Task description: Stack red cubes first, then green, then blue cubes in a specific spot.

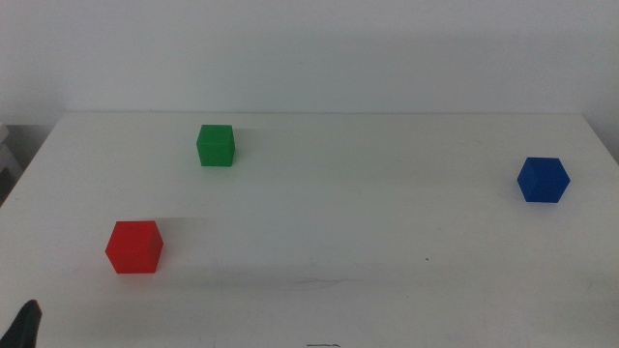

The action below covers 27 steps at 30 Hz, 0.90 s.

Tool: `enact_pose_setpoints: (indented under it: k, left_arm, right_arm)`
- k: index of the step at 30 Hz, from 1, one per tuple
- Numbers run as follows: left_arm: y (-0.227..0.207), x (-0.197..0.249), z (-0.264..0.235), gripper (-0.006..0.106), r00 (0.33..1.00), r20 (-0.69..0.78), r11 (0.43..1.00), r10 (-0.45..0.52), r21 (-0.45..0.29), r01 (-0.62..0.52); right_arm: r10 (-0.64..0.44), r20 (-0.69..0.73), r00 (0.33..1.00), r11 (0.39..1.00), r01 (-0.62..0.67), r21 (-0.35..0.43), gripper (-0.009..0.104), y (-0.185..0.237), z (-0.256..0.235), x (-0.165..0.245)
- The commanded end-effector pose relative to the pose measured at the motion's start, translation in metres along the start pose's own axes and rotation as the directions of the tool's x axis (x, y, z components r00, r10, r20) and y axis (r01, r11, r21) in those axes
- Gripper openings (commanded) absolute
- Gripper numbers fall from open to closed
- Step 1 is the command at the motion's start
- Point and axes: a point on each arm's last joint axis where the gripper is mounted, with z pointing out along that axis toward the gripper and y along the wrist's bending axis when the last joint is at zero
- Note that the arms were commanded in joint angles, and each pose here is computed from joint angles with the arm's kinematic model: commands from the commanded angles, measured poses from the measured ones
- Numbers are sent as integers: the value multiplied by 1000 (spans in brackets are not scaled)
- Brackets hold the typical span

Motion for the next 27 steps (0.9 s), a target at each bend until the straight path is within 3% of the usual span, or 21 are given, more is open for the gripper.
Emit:
enact_pose_setpoints:
  k: [1,3,9,14,18,27]
  left_arm:
    - [1,-23,0,92,997,71,999,-33,1,33]
    - [2,-37,2,92,999,37,999,-36,3,36]
    - [6,-113,27,92,963,-269,999,-31,27,40]
    - [8,-155,53,92,832,-548,994,-85,9,107]
    - [9,-176,73,92,681,-713,983,-165,-63,172]
    - [8,-172,146,92,526,-833,980,-169,-86,179]
  right_arm:
    - [-20,123,992,1000,20,3,94,0,-4,-15]
    - [-20,123,992,1000,20,3,94,0,-4,-15]
    - [-20,123,992,1000,20,3,94,0,-4,-15]
    - [-20,123,992,1000,20,3,94,0,-4,-15]
    - [-20,123,992,1000,20,3,94,0,-4,-15]
    - [-20,123,992,1000,20,3,94,0,-4,-15]
